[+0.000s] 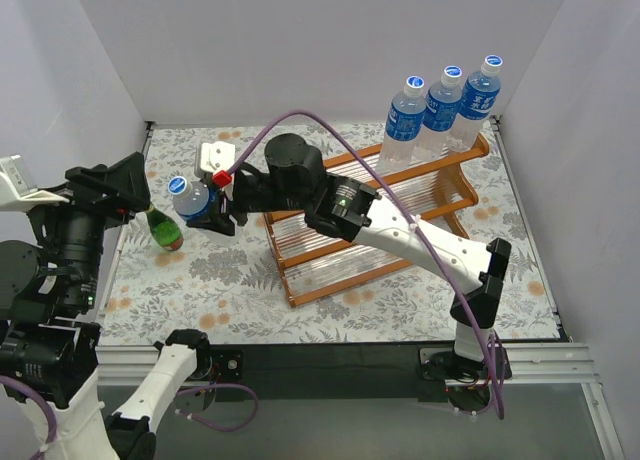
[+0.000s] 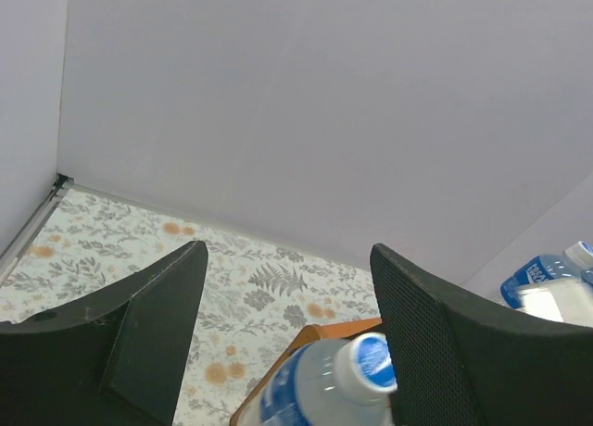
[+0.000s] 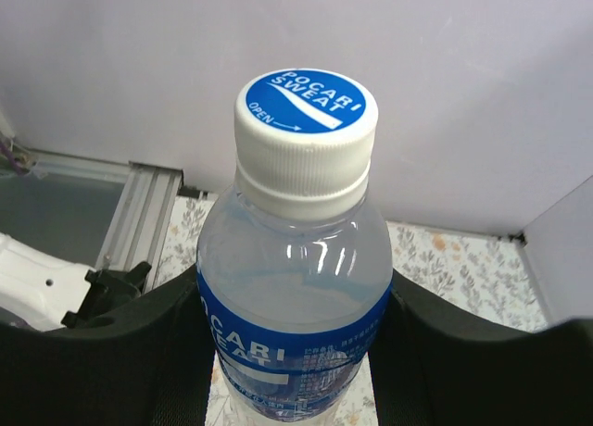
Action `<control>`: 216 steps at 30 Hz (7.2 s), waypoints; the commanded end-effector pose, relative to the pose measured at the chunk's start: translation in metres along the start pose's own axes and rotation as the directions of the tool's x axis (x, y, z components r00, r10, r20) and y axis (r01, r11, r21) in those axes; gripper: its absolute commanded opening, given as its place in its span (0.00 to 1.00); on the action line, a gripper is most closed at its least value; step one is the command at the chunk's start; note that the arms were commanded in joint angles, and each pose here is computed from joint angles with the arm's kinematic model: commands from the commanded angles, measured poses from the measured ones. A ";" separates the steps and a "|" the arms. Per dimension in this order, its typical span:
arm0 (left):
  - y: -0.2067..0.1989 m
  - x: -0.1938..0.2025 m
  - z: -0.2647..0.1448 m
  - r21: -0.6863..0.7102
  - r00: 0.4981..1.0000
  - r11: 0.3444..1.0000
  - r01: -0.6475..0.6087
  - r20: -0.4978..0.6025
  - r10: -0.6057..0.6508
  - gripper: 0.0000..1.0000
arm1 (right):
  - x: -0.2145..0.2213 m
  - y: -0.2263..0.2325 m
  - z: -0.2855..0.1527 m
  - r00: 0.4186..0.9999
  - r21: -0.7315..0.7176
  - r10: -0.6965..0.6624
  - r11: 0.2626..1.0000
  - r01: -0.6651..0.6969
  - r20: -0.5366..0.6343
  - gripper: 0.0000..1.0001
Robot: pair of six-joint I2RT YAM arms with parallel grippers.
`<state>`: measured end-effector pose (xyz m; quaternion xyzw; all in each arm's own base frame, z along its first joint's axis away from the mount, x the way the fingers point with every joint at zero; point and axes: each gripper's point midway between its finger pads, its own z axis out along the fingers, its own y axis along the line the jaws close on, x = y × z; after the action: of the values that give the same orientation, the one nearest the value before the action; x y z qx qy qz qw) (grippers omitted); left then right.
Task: Place and organize the beverage onto the shelf
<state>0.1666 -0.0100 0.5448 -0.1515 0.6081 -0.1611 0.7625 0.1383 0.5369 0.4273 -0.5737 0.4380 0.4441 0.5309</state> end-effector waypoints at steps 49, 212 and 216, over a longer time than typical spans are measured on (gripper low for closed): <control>0.040 0.094 0.001 -0.070 0.984 0.997 -0.038 -0.176 0.025 0.70 | -0.081 -0.163 -0.307 0.961 0.852 -0.114 0.498 -0.164 0.251 0.01; 0.142 0.318 0.196 -0.042 0.724 0.994 -0.105 -0.688 0.047 0.69 | 0.189 0.003 -0.375 0.849 0.633 0.329 0.774 0.010 -0.415 0.96; 0.152 0.333 0.211 -0.027 0.714 0.989 -0.145 -0.695 0.086 0.66 | 0.180 -0.002 -0.369 0.861 0.617 0.312 0.787 0.003 -0.402 0.96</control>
<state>0.4336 -0.0114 0.2035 -0.1062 0.8828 -0.1476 0.4331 0.1988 0.1557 0.2469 -0.4295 0.7393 0.1446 0.4981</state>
